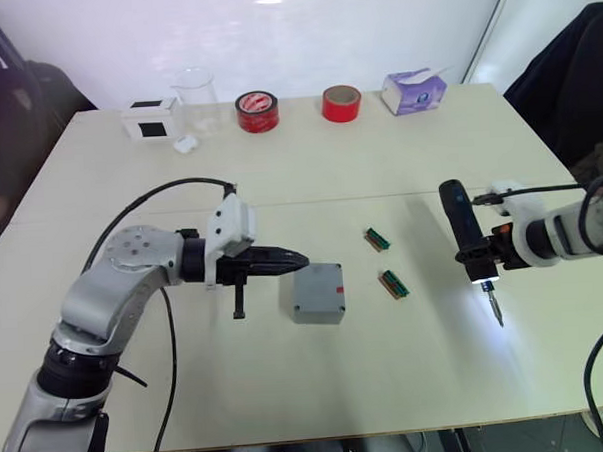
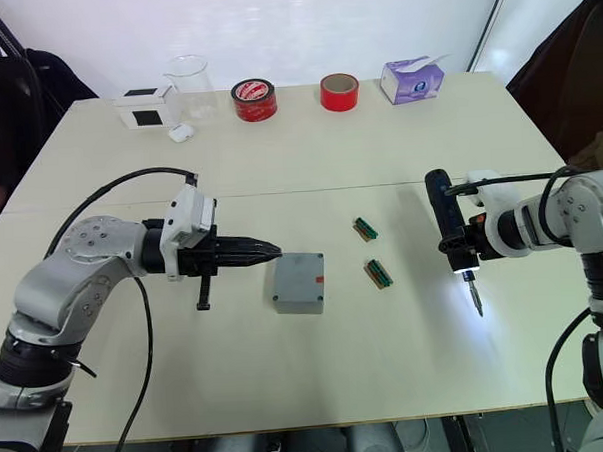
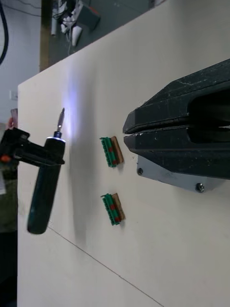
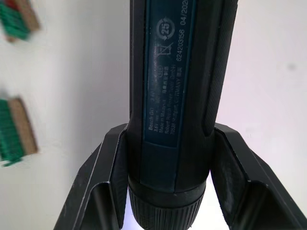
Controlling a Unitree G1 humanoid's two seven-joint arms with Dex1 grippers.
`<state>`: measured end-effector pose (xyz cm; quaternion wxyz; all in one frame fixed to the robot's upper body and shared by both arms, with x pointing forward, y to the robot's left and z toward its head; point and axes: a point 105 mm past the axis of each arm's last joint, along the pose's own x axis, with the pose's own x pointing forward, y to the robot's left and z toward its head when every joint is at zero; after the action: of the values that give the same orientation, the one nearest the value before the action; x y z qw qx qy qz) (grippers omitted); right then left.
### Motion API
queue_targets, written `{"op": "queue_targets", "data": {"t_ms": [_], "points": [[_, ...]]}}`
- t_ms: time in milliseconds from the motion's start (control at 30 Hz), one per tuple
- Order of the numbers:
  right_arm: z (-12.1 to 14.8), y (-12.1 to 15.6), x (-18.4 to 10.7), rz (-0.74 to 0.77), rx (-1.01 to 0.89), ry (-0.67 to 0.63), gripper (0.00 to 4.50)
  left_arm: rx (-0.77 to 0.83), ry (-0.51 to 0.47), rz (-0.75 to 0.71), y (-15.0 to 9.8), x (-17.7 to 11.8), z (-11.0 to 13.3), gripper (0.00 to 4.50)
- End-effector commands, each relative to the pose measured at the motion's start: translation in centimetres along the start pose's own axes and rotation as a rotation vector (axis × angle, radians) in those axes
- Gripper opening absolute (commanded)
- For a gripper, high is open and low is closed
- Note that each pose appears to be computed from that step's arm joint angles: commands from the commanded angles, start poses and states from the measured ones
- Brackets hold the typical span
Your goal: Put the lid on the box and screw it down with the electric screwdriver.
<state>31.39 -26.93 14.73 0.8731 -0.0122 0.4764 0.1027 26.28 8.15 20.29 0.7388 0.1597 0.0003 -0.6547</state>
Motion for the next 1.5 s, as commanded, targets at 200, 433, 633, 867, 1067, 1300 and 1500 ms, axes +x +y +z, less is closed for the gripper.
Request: {"op": "queue_targets", "data": {"t_ms": [200,433,633,867,1067,1300,1500], "points": [[0.9,-0.5,0.7,-0.012,-0.008,-0.013,1.83,0.031,-0.017,0.045,0.1,-0.6,1.5,0.0],[0.9,-0.8,0.4,-0.01,-0.052,-0.027,4.37,0.007,0.002,0.067,0.3,-0.9,1.3,0.0],[3.9,0.2,-4.0,-0.01,-0.31,-0.2,4.47,-0.019,0.076,0.127,1.1,-2.2,0.4,0.0],[3.5,5.5,-9.8,0.313,-0.595,-0.369,4.47,-0.089,0.171,0.217,1.7,-5.5,-1.6,0.0],[0.1,6.3,-11.9,0.447,-0.706,-0.382,4.5,-0.179,0.25,0.243,0.5,-8.3,-3.0,1.05],[-1.6,4.6,-12.8,0.399,-0.732,-0.396,4.5,-0.221,0.276,0.302,0.3,-11.7,-2.1,3.77],[-1.9,3.7,-13.5,0.373,-0.742,-0.38,4.5,-0.22,0.324,0.327,-0.3,-13.2,-2.0,4.46]]}}
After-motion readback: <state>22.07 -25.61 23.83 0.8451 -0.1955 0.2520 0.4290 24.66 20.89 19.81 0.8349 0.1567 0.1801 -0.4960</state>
